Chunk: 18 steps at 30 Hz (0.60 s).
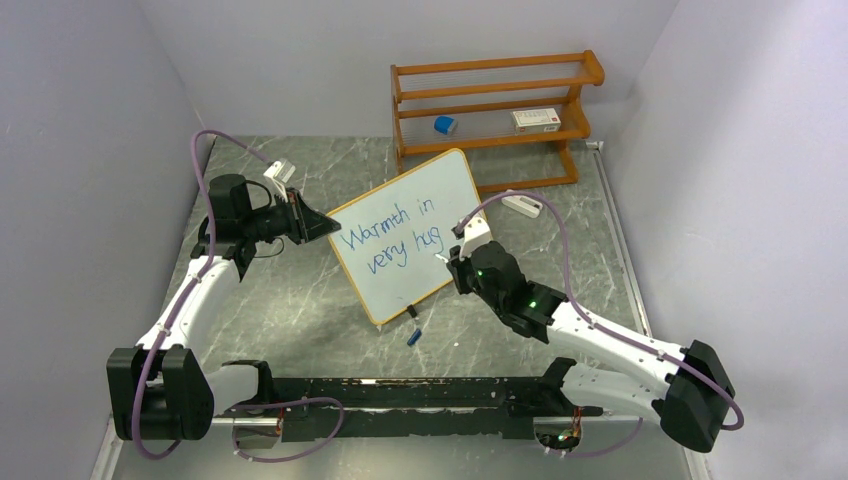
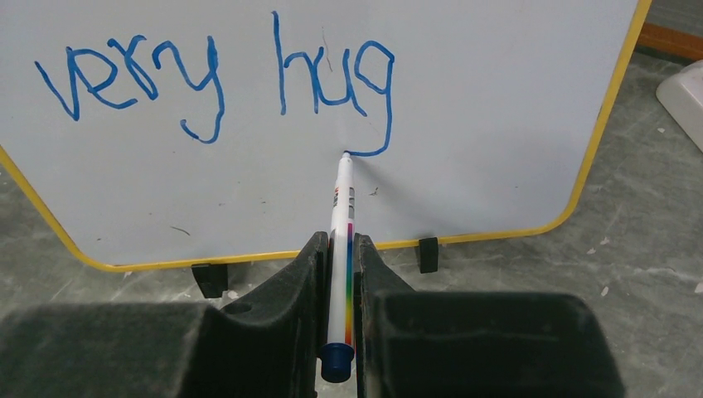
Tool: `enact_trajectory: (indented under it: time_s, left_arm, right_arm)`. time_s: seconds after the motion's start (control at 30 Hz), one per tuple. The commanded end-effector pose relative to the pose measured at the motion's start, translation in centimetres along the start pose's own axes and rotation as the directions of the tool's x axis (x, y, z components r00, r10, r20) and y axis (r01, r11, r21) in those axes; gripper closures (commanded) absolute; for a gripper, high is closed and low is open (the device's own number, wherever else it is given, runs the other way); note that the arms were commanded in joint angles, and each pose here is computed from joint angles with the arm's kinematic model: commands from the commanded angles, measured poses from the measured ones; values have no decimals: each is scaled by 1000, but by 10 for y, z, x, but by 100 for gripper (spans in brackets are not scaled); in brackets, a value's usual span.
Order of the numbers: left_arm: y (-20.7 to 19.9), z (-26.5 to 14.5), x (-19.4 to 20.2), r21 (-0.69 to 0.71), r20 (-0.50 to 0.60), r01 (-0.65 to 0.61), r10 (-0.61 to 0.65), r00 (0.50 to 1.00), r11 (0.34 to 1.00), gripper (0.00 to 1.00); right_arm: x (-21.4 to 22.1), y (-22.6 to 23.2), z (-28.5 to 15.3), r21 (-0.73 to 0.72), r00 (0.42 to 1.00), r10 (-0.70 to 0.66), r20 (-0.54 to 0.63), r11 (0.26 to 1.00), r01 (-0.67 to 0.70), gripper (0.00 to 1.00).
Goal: Write a sentence on the whiteboard
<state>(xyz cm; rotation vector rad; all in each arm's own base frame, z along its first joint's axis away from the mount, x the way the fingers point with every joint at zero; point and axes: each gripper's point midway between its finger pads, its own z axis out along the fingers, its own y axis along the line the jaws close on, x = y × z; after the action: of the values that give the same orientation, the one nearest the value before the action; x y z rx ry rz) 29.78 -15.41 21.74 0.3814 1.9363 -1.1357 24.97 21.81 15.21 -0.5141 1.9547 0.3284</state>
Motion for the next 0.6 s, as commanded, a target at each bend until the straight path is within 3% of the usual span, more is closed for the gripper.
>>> enact_trajectory:
  time_s: [0.0,0.27,0.57]
  left_arm:
    - [28,-1,9,-122,-20,12,-15,1000,992,95]
    - [29,-1,10,-123,-20,13,-16,1000,992,95]
    - [29,-1,10,-122,-20,11,-14,1000,992,95]
  right_arm:
    - [-23,4,-5,-21,997,40,68,999,-39,100]
    - [-41,-21,-21,80,984,52,172,995,-67,100]
    - [-32,-43,-10,186,985,61,160,978,-91,100]
